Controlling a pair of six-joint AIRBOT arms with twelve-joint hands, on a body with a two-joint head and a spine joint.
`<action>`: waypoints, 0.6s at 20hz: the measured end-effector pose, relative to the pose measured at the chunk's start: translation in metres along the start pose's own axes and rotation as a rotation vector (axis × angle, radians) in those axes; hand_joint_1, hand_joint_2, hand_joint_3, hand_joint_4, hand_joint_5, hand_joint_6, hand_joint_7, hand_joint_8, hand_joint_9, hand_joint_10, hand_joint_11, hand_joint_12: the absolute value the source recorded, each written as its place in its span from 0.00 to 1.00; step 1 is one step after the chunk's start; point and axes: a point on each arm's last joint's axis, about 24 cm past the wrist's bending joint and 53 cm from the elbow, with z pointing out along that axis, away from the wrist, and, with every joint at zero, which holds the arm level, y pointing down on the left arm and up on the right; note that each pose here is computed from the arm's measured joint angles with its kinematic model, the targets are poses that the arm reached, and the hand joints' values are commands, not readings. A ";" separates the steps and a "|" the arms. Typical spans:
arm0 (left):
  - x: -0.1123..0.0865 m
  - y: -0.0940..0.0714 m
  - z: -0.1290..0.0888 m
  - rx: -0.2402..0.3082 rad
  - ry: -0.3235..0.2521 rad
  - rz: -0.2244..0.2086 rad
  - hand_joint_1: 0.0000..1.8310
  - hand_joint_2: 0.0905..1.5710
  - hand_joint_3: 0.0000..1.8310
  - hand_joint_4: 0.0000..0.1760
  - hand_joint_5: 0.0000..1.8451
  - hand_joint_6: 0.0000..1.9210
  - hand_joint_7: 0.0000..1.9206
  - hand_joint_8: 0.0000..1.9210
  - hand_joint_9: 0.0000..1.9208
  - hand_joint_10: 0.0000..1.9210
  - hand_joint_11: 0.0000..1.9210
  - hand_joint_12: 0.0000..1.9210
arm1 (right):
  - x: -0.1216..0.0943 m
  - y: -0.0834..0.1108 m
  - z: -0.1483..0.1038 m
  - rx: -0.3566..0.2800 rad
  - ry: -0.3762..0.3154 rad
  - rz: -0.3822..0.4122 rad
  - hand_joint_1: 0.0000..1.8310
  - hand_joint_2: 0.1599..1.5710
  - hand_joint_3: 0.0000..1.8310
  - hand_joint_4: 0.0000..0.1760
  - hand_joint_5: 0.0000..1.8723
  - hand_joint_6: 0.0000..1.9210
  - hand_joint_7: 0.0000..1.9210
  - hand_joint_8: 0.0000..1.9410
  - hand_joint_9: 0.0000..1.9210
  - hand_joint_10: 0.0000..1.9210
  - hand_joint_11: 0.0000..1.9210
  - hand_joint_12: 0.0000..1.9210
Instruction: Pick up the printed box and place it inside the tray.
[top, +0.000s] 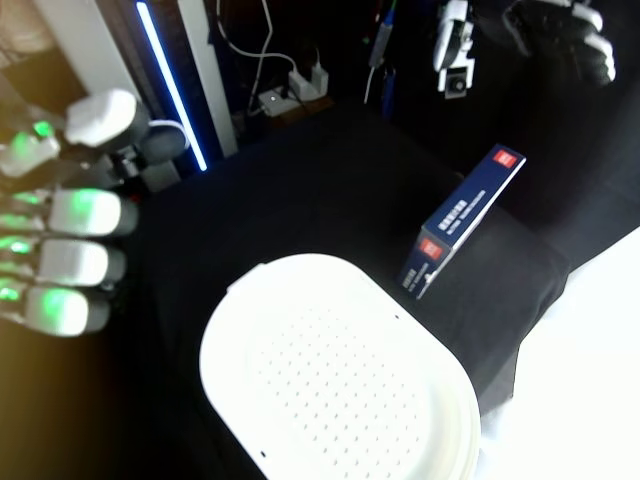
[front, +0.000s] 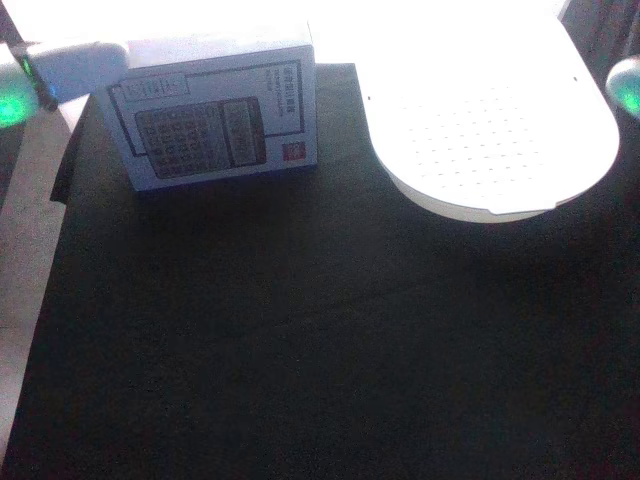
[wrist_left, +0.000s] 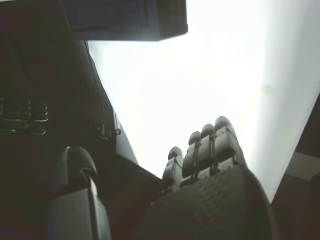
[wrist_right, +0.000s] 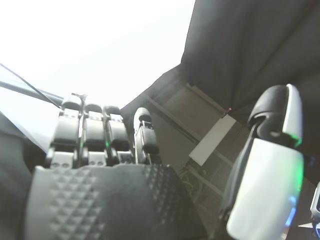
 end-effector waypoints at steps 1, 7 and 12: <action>0.004 0.007 0.004 -0.021 0.016 0.002 0.34 0.57 0.00 0.85 0.04 0.00 0.09 0.00 0.09 0.01 0.00 0.28 | 0.001 0.000 0.000 0.000 0.002 0.000 0.35 0.22 0.31 0.94 0.01 0.00 0.05 0.00 0.05 0.01 0.00 0.16; 0.042 0.058 0.025 -0.168 0.159 0.034 0.30 0.53 0.00 0.79 0.05 0.01 0.13 0.01 0.12 0.01 0.00 0.37 | 0.002 -0.002 0.000 0.004 -0.001 0.004 0.31 0.30 0.21 1.00 0.01 0.00 0.07 0.00 0.06 0.00 0.00 0.17; 0.051 0.079 0.037 -0.227 0.226 0.160 0.32 0.49 0.00 0.71 0.02 0.00 0.11 0.00 0.10 0.00 0.00 0.31 | 0.004 -0.003 0.000 0.005 0.001 0.008 0.35 0.25 0.29 1.00 0.01 0.00 0.07 0.00 0.06 0.00 0.00 0.30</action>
